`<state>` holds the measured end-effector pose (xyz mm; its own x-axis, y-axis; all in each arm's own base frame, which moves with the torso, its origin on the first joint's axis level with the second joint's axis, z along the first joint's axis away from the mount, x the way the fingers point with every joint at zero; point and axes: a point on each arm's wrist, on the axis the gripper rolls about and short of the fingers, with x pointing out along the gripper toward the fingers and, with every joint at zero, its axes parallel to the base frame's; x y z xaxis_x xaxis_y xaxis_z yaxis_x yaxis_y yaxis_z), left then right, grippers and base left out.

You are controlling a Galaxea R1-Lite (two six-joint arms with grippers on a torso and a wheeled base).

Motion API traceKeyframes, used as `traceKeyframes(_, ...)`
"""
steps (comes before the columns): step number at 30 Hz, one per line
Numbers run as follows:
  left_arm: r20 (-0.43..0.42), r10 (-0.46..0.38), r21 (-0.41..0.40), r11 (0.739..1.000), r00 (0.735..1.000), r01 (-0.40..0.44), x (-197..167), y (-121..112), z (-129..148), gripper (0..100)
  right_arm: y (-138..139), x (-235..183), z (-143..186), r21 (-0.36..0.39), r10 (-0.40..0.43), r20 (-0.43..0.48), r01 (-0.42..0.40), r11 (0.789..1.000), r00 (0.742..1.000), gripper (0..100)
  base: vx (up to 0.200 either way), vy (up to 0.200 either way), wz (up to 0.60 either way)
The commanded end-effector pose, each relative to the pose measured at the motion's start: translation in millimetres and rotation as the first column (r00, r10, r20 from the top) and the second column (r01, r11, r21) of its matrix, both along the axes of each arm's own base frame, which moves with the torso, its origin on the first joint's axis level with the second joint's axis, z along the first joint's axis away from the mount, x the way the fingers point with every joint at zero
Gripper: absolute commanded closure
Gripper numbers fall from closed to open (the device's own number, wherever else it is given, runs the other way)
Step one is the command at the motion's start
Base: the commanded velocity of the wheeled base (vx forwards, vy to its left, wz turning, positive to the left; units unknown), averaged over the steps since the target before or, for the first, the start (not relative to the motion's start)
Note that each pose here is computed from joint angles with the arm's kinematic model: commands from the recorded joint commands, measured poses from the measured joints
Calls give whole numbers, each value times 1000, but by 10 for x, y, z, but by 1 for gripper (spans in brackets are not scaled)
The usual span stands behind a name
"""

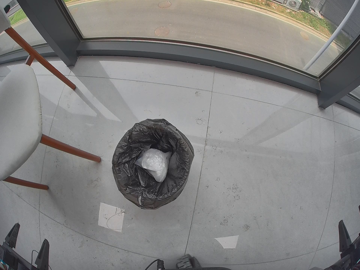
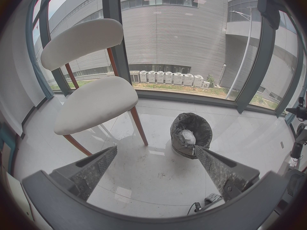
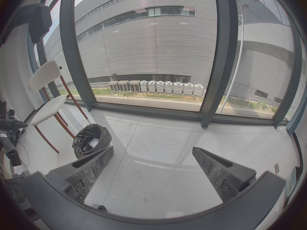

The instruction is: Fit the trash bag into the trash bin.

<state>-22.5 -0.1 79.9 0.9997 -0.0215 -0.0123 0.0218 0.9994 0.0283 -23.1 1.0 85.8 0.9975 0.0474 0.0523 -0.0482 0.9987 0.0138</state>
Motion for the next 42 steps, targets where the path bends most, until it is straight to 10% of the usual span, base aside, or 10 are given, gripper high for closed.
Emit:
traceKeyframes(1, -20, 0, -1, 1000, 1000, 0, 14, 0, -44, 0, 0, 13, -44, 1, 0, -16, 0, 1000, 1000, 0, 0, 200, 0)
traceKeyframes(42, -22, 2, -11, 1000, 1000, -2, 13, 0, -43, 0, 0, 13, -44, 1, 0, -16, 0, 1000, 1000, 0, -5, 151, 0)
